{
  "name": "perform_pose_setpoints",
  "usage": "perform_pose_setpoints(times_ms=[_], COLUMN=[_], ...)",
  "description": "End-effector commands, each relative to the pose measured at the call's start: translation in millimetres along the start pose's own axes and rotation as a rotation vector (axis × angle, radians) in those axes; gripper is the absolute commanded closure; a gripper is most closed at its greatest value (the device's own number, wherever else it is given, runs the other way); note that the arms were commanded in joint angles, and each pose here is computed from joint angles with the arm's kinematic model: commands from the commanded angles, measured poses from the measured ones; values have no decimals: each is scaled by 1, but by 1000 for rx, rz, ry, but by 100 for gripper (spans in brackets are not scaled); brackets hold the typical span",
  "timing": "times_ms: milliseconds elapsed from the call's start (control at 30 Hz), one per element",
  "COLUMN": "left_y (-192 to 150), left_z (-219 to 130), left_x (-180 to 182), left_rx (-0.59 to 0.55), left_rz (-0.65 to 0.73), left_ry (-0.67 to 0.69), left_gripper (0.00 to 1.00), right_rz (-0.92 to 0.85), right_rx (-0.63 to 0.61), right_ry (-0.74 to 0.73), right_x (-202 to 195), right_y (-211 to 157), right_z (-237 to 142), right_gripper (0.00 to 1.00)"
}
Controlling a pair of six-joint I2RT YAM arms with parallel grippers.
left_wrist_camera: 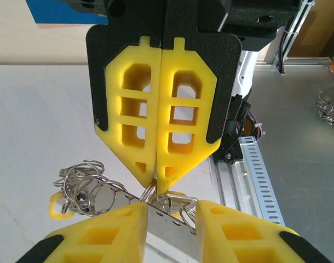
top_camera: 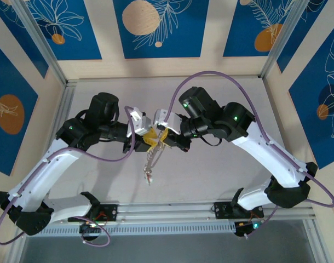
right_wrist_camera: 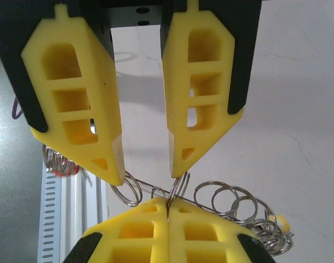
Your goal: Put the keys on the keyring
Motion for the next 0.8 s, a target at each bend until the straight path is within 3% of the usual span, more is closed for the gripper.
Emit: perform_pose_setpoints(times_ms=[0, 767], left_y=[10, 6], left_z=[-6, -3], left_x=[1, 5], left_rx=[-5, 15], left_rz=[56, 47], left_ry=[32, 30], left_gripper=[71, 71], right_rz=[-44, -50], right_rx=[-31, -41], right_ry=[29, 44], right_x=[8, 11], right_y=[9, 9], right_z=[-5, -8], right_gripper=[100, 100])
Point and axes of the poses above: each hand's point on the last joint's axis, 136 mm out from that joint toward the fingers, its own z axis out along the fingers, its own x axis along the line the jaws close on, y = z × x, the point moved 5 cm from there along -z, back along the fingers, and after that the axes turned 13 degrees about z, right-handed, at the moved point
